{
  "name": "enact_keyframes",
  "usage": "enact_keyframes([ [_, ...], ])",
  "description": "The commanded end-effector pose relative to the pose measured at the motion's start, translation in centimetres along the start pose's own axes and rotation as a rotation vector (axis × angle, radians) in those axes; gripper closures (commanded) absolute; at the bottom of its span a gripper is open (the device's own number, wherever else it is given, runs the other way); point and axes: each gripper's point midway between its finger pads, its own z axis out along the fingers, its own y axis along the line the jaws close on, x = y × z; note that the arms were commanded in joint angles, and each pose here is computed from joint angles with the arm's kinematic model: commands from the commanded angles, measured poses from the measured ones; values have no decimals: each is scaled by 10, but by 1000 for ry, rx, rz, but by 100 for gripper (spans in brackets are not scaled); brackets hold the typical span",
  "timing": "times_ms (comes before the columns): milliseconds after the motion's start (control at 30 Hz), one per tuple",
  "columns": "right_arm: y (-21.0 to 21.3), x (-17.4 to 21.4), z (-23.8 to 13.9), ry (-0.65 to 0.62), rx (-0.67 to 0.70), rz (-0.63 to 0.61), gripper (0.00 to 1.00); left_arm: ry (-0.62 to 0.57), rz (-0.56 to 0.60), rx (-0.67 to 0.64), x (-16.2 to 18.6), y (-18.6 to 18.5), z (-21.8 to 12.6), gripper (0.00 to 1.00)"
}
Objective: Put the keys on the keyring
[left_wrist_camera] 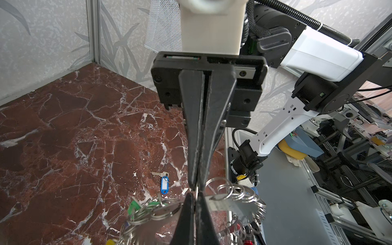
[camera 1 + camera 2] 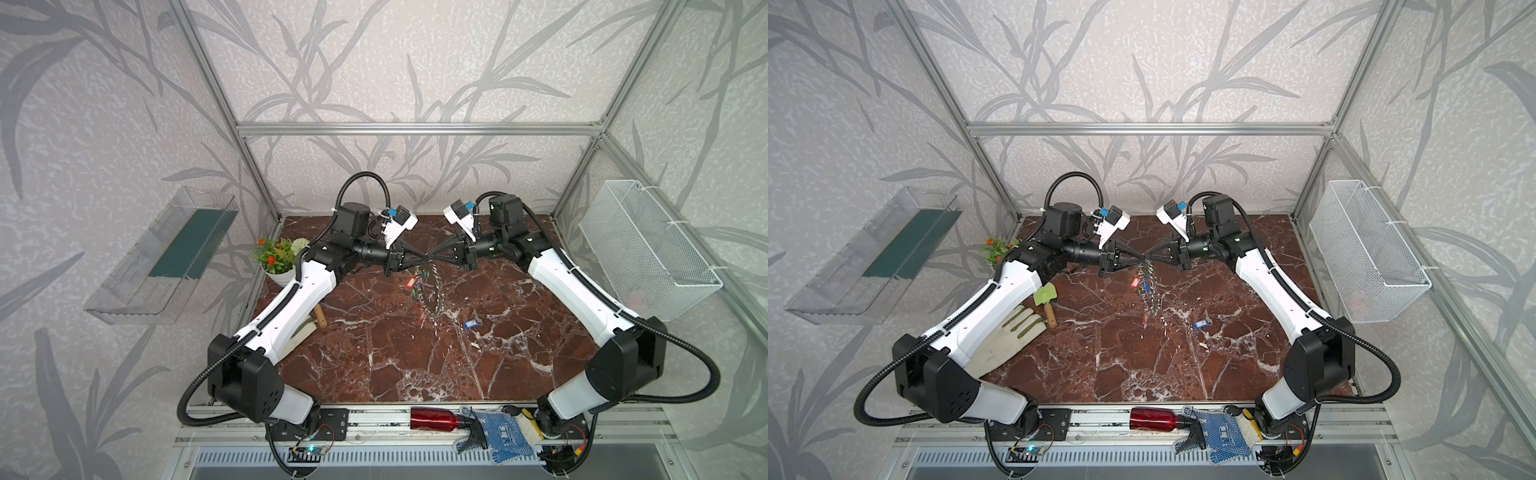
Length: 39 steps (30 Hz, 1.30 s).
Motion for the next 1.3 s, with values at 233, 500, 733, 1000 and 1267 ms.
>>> enact_keyframes([
  [233,7,-21,-4,-42,36,-37,58,-96,46,-168,-10,14,-6,100],
  [500,-12,-34,-16,-109,231,3,42,-219,43,-274,-10,13,-23,100],
  [733,-23,-28,-23,-144,331,69,38,-313,37,-354,-10,13,-37,100],
  [1000,-38,-18,-30,-152,425,114,31,-359,46,-428,-6,13,-46,100],
  [1267,-60,-9,-36,-158,525,188,23,-320,-146,-489,0,27,-49,100],
])
